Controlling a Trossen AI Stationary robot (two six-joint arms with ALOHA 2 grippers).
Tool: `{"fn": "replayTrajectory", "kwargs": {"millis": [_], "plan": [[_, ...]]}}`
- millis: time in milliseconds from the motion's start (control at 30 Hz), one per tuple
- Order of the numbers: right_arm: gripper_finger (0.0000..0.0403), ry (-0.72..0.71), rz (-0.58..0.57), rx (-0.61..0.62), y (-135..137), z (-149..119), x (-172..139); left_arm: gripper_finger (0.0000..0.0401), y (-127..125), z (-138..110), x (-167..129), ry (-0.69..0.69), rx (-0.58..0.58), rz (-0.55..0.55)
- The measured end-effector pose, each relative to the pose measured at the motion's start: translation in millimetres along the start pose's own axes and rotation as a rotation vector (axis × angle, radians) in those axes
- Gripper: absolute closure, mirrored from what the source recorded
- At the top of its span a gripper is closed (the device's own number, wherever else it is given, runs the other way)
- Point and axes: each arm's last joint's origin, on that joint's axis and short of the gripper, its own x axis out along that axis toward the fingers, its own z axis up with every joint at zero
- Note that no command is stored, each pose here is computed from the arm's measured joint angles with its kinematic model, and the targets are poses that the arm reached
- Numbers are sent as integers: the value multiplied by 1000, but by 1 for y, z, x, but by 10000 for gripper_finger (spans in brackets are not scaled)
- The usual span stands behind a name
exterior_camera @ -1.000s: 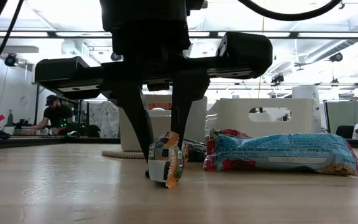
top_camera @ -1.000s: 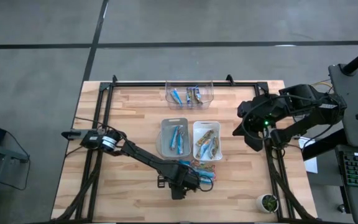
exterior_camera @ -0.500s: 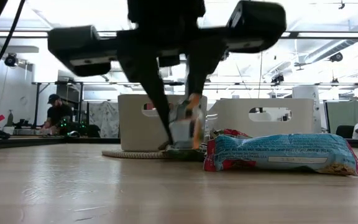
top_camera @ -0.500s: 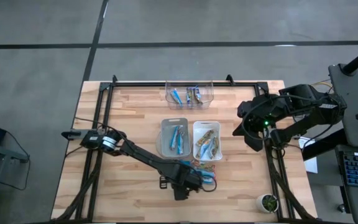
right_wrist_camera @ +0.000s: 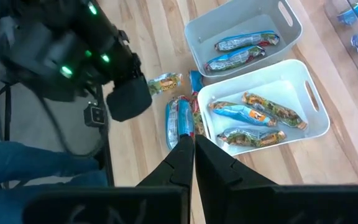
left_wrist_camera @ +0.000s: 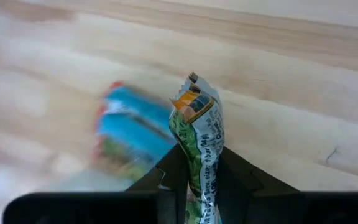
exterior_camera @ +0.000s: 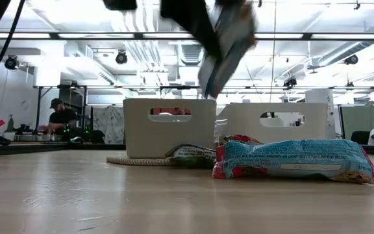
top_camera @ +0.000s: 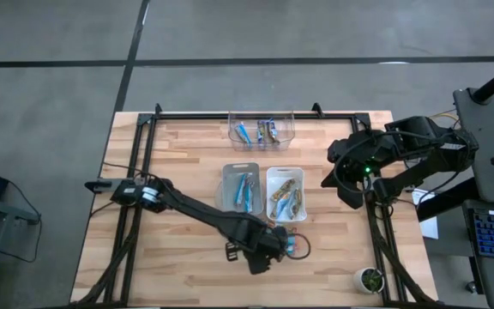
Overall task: Pick and place Granola Bars by type
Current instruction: Put the orange granola bar into the white bin
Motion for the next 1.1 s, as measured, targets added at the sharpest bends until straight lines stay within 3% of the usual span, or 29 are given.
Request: {"fn": "replayTrajectory", "kwargs": {"millis": [233,467,800,900,1100], "plan": [[394,0,4,-4,0,-1,-2,356,24,-12,-59,-66,-83,178],[394,3,36,-4,-4,-9,-16,356,42,-41,-88,-101,-154,297],[394,-50,83,25,-12,-25,-44,356,65,-81,-75,-6,-70,359],[394,-69,94,23,-14,-29,-52,356,75,-91,-64,-6,-34,428],[394,-96,109,21,-17,-35,-62,356,76,-110,-46,33,20,394]]}}
